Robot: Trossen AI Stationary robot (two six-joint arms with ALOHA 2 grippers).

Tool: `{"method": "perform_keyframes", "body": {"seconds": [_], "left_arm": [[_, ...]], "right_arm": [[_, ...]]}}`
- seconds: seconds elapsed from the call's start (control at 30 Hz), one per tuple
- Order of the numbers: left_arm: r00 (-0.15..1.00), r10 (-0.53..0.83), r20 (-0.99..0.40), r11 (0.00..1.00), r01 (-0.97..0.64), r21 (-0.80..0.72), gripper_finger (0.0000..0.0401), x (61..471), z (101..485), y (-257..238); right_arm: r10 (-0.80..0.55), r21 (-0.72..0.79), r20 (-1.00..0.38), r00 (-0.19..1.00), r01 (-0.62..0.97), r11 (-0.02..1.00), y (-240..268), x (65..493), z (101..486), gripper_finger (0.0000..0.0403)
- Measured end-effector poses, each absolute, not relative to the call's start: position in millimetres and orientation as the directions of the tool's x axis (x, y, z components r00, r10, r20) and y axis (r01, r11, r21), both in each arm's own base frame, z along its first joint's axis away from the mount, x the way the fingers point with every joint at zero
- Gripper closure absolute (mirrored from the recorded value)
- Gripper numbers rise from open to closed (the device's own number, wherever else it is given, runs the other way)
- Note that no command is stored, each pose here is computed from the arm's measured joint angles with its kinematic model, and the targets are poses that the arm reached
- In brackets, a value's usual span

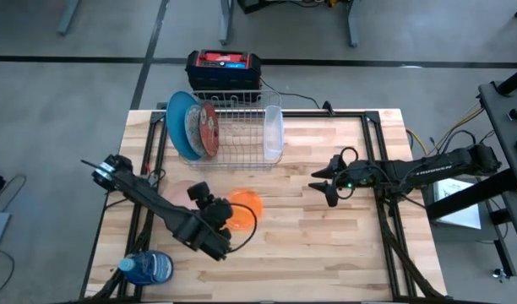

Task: Sort dishes
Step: Put the pink plate in the dishwasher rack

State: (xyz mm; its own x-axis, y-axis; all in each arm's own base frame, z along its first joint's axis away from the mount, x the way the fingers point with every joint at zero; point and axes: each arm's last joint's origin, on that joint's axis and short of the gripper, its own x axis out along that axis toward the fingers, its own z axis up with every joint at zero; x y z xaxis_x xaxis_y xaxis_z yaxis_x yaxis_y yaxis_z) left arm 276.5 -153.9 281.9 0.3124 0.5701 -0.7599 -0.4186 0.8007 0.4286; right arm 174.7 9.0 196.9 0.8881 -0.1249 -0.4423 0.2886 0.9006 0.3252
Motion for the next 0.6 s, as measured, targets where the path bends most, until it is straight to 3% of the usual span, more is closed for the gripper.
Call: {"method": "perform_keyframes", "body": {"seconds": [0.37, 0.6], "left_arm": [[0.099, 0.550, -0.829, 0.707, -0.584, 0.400, 0.0256, 260.8, 224.0, -148.3], [0.047, 0.479, -0.877, 0.699, -0.624, 0.348, 0.0256, 253.2, 191.9, -146.4]], "right_arm": [[-0.122, 0.311, -0.423, 0.898, 0.270, 0.911, 9.6, 175.9, 200.2, 0.0199], [-0.122, 0.307, -0.426, 0.896, 0.271, 0.912, 9.5, 175.6, 199.3, 0.0196]]}}
